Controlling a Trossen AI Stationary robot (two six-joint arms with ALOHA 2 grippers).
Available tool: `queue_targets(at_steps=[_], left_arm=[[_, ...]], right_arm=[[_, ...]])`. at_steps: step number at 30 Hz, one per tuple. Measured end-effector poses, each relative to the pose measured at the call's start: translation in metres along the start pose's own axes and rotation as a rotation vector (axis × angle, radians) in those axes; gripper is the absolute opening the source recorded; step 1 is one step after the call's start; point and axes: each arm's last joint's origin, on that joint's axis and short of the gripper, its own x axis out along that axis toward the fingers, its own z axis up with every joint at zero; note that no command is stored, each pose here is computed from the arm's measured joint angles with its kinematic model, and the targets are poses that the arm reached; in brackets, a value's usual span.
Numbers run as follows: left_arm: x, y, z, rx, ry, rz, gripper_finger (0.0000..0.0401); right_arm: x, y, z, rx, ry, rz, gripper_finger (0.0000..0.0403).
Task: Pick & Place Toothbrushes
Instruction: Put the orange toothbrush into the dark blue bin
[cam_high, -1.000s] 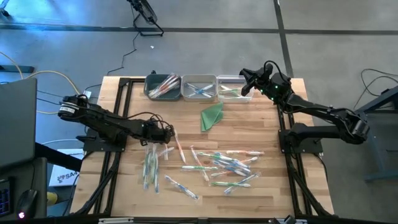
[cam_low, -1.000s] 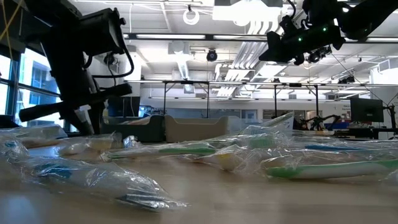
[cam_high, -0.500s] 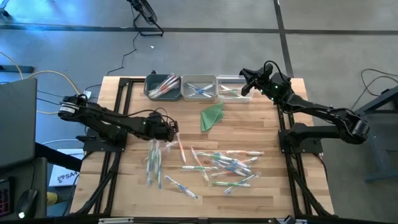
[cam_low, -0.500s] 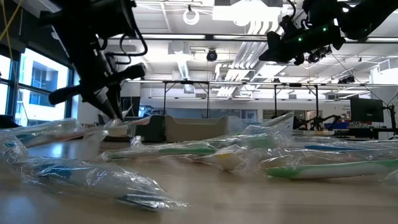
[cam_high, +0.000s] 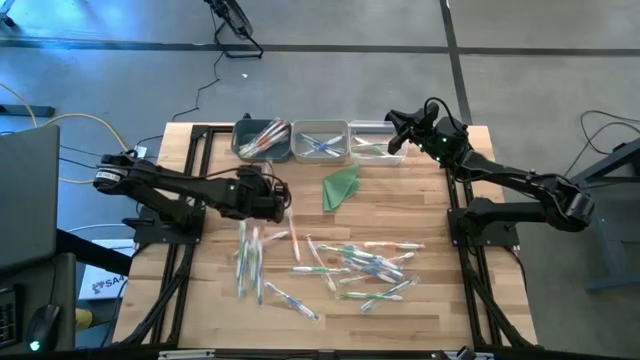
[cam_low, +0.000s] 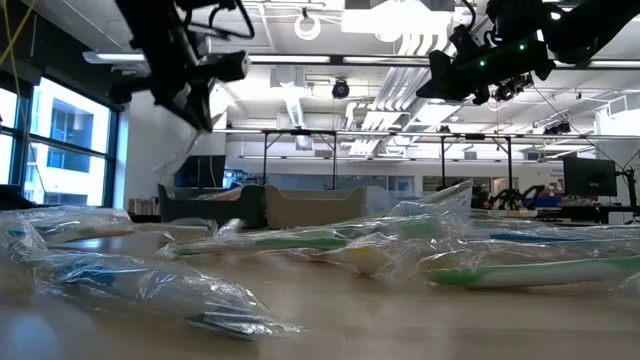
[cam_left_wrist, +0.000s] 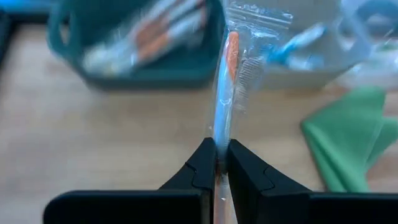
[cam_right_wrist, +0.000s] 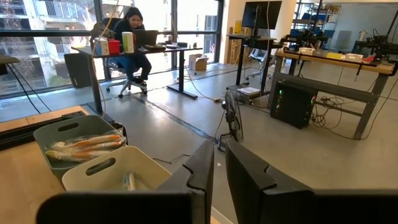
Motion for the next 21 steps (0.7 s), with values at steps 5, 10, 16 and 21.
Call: queue_targets(at_steps=[5,10,16,21], left_arm=[[-0.013,-0.005,0.019,0.05,-0.148,0.017,0.0019],[-0.019,-0.004,0.03,0.069,-0.32,0.047,0.0019],[-0.012,0.005,0.039,-0.004,-0.393,0.106,0.0019],[-0.002,0.009,0.049,-0.004,-0.384,0.164,0.0019]], right_arm=[[0.0,0.0,0.0,0.0,0.0,0.0,0.0034],[0.0,0.0,0.0,0.0,0.0,0.0,0.0034],[0.0,0.0,0.0,0.0,0.0,0.0,0.0034],[0.0,0.0,0.0,0.0,-0.001,0.0,0.0034]])
